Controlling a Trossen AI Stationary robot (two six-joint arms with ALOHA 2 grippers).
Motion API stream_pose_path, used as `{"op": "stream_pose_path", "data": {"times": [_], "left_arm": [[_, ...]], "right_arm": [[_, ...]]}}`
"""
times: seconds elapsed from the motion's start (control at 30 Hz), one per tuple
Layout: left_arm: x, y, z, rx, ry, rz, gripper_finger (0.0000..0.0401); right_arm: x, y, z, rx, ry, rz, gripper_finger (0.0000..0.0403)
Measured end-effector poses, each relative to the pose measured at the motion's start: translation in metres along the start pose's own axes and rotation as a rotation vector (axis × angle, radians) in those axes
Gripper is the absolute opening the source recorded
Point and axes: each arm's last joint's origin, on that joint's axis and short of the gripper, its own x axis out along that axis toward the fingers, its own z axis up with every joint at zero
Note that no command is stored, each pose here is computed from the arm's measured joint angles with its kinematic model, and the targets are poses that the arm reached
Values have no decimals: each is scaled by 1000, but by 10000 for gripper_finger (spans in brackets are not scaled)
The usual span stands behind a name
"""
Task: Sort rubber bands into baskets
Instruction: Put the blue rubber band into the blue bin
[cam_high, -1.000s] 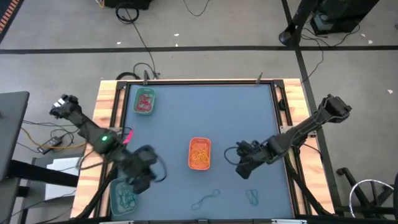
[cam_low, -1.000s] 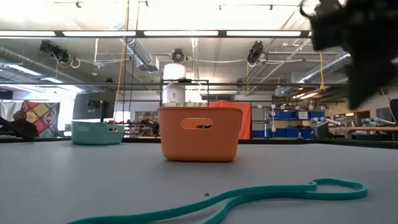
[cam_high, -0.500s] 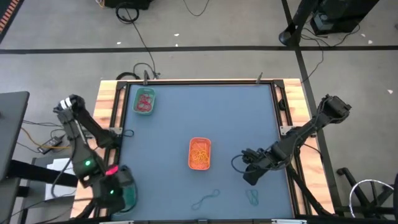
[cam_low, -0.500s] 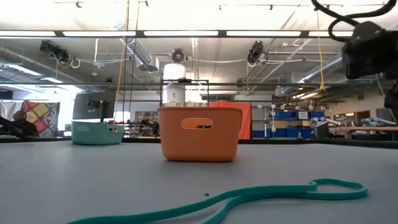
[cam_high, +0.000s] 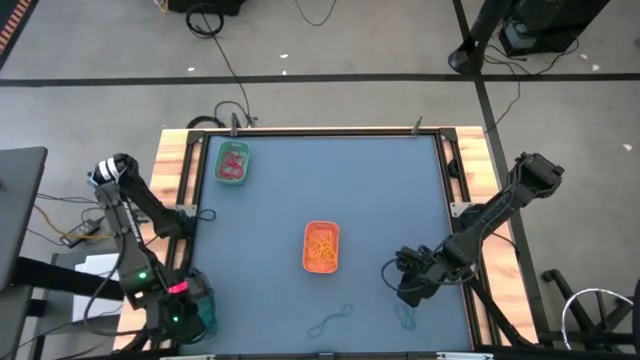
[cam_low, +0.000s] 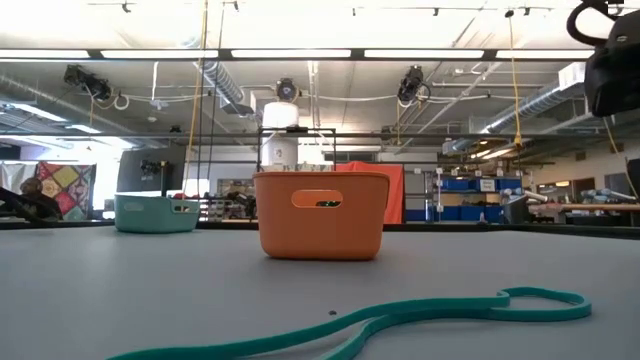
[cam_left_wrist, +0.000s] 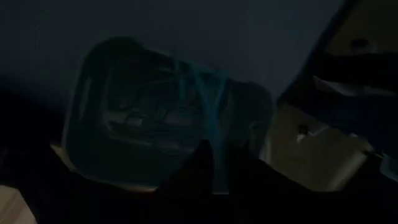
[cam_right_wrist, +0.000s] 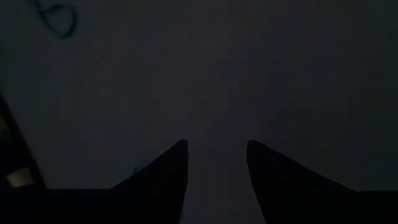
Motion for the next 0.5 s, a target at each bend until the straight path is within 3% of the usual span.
{"op": "stream_pose_path", "data": {"times": [0.3, 0.5], "left_arm": [[13, 5, 1, -93, -30, -15, 163], [6, 0, 2, -107, -52, -48, 228]], "right_arm": [[-2, 4, -13, -5, 24, 22, 176], [2, 18, -26, 58, 39, 131, 176]]}}
